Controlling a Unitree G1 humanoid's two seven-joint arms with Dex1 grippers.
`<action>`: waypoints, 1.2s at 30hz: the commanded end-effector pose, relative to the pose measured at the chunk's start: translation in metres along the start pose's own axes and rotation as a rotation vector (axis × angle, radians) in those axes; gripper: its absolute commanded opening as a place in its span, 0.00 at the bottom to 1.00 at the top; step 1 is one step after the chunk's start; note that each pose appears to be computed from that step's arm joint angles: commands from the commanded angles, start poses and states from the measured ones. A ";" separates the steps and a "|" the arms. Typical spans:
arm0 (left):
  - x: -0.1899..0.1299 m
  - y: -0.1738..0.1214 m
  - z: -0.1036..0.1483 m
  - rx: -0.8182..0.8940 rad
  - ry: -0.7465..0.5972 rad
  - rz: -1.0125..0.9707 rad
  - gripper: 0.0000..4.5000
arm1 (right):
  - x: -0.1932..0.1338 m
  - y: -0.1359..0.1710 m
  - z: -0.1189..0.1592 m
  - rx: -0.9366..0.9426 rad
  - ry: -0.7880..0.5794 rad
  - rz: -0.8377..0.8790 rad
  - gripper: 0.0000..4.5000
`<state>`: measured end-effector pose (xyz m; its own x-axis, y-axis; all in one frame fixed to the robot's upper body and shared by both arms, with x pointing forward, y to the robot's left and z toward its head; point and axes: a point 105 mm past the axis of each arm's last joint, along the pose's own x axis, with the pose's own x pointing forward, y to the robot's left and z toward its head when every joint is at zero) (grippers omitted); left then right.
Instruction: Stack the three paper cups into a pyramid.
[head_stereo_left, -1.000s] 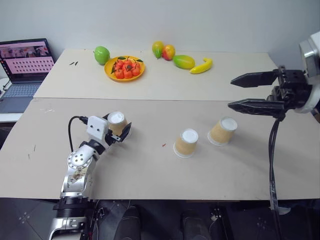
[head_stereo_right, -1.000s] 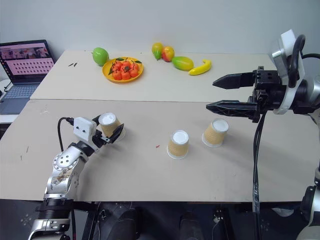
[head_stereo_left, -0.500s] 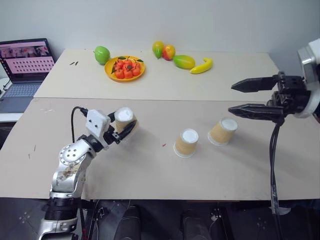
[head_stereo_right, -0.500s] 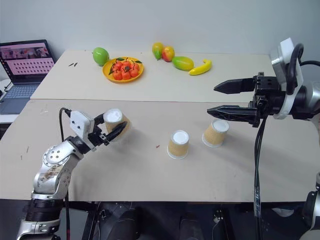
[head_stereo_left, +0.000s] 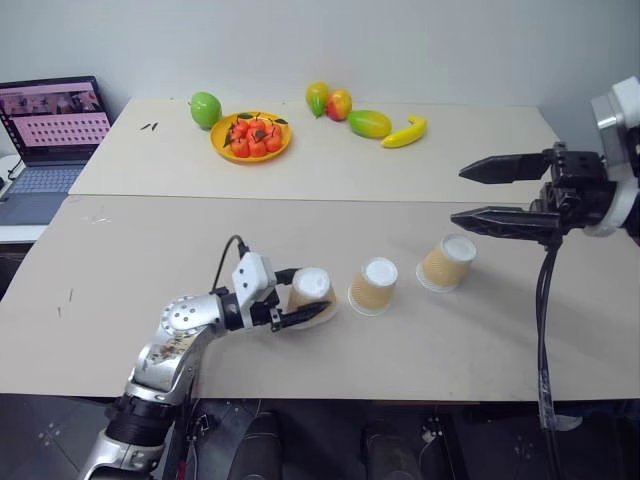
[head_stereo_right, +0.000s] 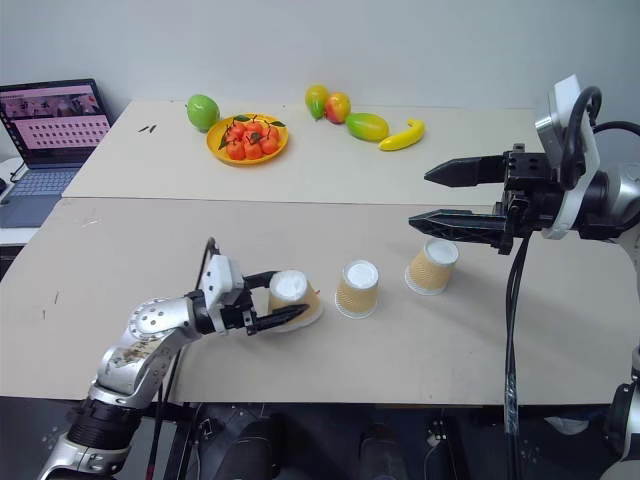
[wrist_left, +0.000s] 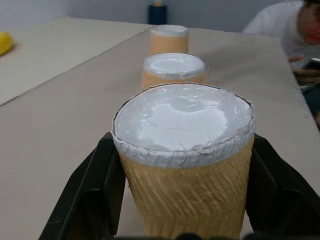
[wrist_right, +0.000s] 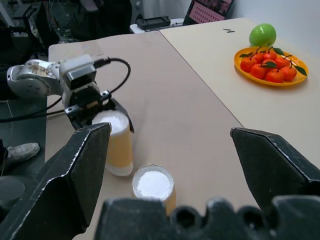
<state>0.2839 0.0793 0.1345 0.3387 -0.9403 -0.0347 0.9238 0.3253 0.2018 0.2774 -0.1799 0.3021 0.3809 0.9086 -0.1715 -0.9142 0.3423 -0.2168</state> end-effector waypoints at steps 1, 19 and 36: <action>0.009 0.002 0.007 0.048 -0.032 -0.045 0.60 | -0.013 0.003 0.018 -0.063 -0.014 -0.040 1.00; 0.034 0.015 0.001 0.080 -0.069 -0.072 0.60 | -0.027 0.013 0.022 -0.067 0.015 -0.095 1.00; 0.039 0.030 -0.009 0.097 -0.067 -0.059 0.86 | -0.032 0.011 0.024 -0.067 0.023 -0.114 1.00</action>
<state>0.3247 0.0533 0.1238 0.2689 -0.9632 -0.0022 0.9292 0.2588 0.2639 0.2583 -0.1968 0.3161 0.4743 0.8606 -0.1855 -0.8694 0.4247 -0.2526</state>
